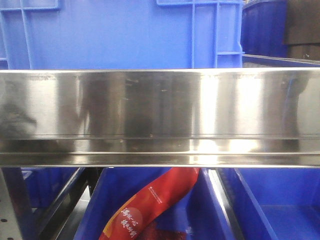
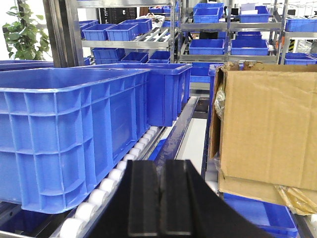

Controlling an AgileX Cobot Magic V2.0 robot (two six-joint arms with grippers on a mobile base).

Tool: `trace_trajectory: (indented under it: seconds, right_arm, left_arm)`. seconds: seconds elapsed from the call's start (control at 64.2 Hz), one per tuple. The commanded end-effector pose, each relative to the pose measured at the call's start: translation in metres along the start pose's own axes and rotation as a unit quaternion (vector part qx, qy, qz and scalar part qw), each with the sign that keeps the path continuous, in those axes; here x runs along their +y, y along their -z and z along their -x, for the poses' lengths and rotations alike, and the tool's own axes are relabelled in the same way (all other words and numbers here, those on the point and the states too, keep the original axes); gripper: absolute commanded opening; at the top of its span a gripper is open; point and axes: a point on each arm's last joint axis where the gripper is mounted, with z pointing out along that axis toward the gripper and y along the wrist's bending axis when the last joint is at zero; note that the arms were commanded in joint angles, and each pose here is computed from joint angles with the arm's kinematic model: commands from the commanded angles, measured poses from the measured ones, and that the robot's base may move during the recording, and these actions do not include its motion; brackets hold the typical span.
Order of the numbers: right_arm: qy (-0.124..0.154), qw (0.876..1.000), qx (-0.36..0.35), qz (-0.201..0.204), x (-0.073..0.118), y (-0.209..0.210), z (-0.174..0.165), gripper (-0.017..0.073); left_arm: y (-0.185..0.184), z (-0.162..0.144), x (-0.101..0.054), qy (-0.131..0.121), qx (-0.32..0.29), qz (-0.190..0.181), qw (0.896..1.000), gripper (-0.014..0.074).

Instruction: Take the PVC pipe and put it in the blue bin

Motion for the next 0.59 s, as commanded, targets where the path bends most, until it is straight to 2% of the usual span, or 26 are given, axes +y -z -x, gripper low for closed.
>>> trace_trajectory:
  seconds: [0.0,0.265,0.577]
  right_arm:
    - [0.001,1.0,-0.008,-0.002,0.0,0.0,0.001,-0.0167]
    - [0.001,1.0,-0.008,-0.002,0.0,0.0,0.001,-0.0167]
    - [0.001,1.0,-0.008,-0.002,0.0,0.0,0.001,-0.0167]
  left_arm:
    - [0.001,0.002,0.002,-0.001,-0.021,0.016,1.0,-0.0111]
    - [0.001,-0.006,0.006,-0.007,-0.009,0.046,0.999,-0.0111]
    - [0.004,-0.026,0.007,-0.015,0.009,0.045,0.999,-0.0111]
